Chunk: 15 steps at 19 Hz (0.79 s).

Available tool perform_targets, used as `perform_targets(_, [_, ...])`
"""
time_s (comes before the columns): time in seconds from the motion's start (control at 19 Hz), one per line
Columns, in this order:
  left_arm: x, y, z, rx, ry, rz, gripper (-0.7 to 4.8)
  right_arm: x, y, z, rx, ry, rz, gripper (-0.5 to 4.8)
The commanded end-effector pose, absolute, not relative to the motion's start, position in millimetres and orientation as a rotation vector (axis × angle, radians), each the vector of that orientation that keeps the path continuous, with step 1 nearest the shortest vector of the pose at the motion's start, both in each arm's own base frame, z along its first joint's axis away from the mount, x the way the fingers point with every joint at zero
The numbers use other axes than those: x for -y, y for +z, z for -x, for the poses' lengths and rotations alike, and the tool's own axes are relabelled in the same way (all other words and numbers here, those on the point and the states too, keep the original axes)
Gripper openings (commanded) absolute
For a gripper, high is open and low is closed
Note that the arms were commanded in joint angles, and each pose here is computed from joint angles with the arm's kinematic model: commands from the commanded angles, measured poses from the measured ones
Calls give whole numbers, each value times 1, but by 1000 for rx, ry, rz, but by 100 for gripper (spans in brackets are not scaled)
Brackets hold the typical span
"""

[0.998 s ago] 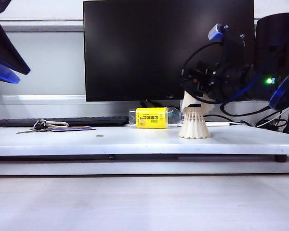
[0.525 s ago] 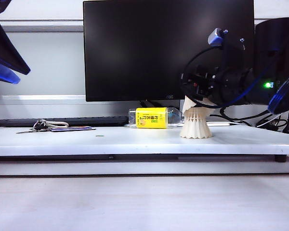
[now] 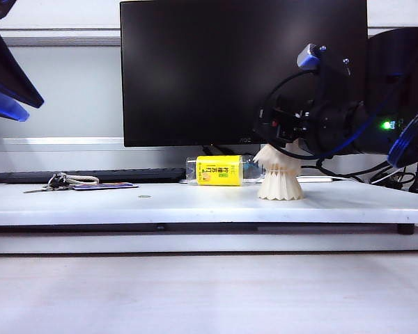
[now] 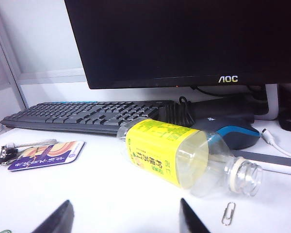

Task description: Stack the badminton balls on the table vertically.

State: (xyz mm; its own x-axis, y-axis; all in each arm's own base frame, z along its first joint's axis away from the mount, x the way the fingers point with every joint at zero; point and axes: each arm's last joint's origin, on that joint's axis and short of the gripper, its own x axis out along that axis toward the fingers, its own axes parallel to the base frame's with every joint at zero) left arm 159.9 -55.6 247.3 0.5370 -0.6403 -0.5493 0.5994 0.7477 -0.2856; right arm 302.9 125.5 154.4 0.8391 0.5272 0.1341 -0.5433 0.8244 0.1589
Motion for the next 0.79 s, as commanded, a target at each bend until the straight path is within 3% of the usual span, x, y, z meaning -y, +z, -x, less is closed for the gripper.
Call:
perform_targets(0.05, [56, 248, -160, -670, -744, 64, 157, -126, 161, -302, 121, 601, -193, 312])
perform_targets(0.26, [56, 249, -160, -664, -745, 64, 157, -125, 179, -298, 183, 607, -194, 339])
perform_targets(0.58, [56, 251, -162, -643, -745, 67, 157, -111, 260, -268, 444, 601, -166, 336])
perform_targets(0.79, [55, 265, -157, -541, -735, 115, 157, -79, 311, -229, 369, 539, -148, 317])
